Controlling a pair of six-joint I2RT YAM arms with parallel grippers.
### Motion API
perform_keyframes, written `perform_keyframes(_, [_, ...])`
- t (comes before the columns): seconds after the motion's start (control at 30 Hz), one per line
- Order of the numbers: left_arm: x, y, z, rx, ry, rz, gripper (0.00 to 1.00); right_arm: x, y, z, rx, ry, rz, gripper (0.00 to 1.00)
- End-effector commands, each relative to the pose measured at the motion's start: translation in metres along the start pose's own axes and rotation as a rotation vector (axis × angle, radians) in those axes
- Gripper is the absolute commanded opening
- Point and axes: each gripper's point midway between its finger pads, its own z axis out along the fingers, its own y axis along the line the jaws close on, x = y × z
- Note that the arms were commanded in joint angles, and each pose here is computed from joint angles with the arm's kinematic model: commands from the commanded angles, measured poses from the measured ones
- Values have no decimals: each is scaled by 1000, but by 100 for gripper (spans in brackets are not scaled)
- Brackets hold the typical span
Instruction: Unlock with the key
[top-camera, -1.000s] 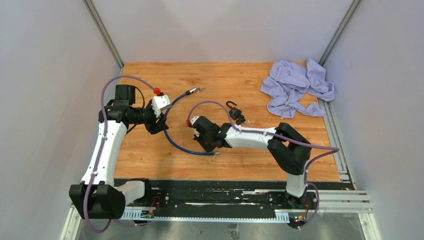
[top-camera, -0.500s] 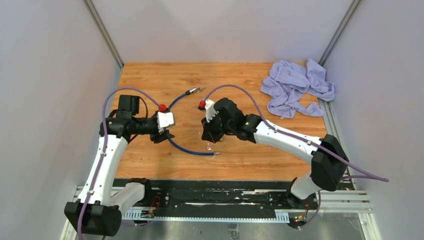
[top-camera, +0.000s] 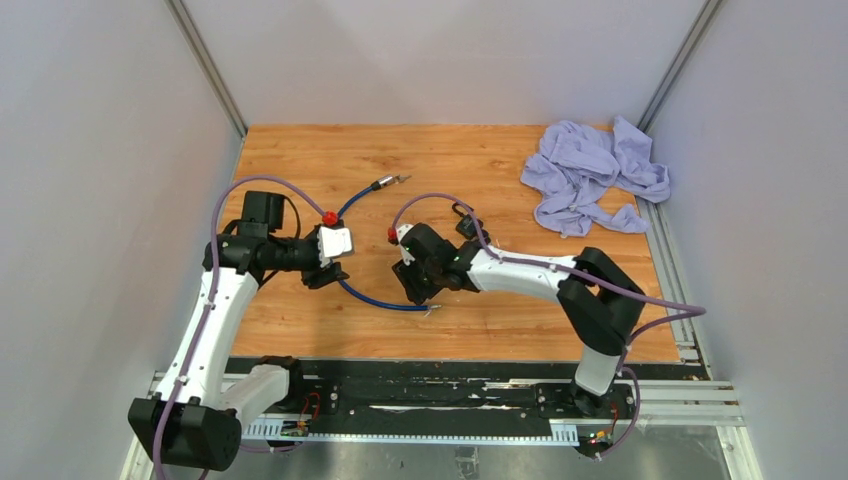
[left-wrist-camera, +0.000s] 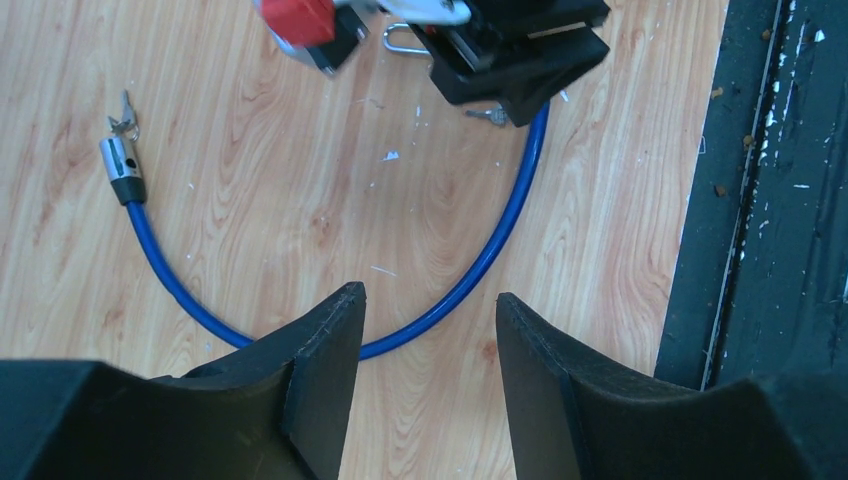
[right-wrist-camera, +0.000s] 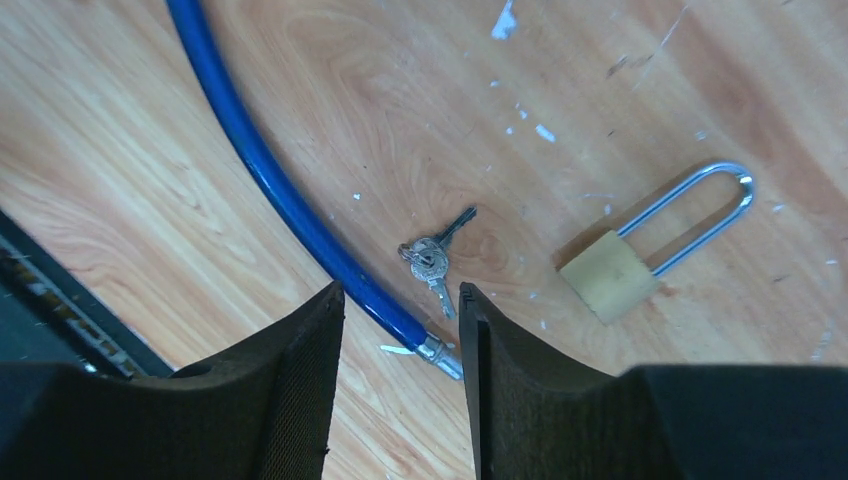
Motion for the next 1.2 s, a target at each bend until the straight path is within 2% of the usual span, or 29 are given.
perform_keyframes(0.0, [-5, 0, -5, -20, -1, 25, 55, 2, 2, 12, 100, 19, 6, 46])
perform_keyframes(0.4, [-15, 1, -7, -21, -29, 2, 55, 9, -3, 31, 142, 47, -37, 39])
perform_keyframes(0.73, [-14, 1, -7, -25, -24, 5, 55, 14, -3, 39, 137, 72, -42, 28])
perform_keyframes(0.87, [-15, 2, -9, -30, -24, 13, 54, 16, -3, 40, 136, 75, -39, 20])
perform_keyframes(1.03, [-15, 2, -8, -28, -25, 10, 54, 16, -5, 39, 142, 74, -31, 2])
perform_keyframes(1.17, [-15, 3, -9, -31, -23, 11, 54, 16, -6, 37, 143, 74, -28, 1])
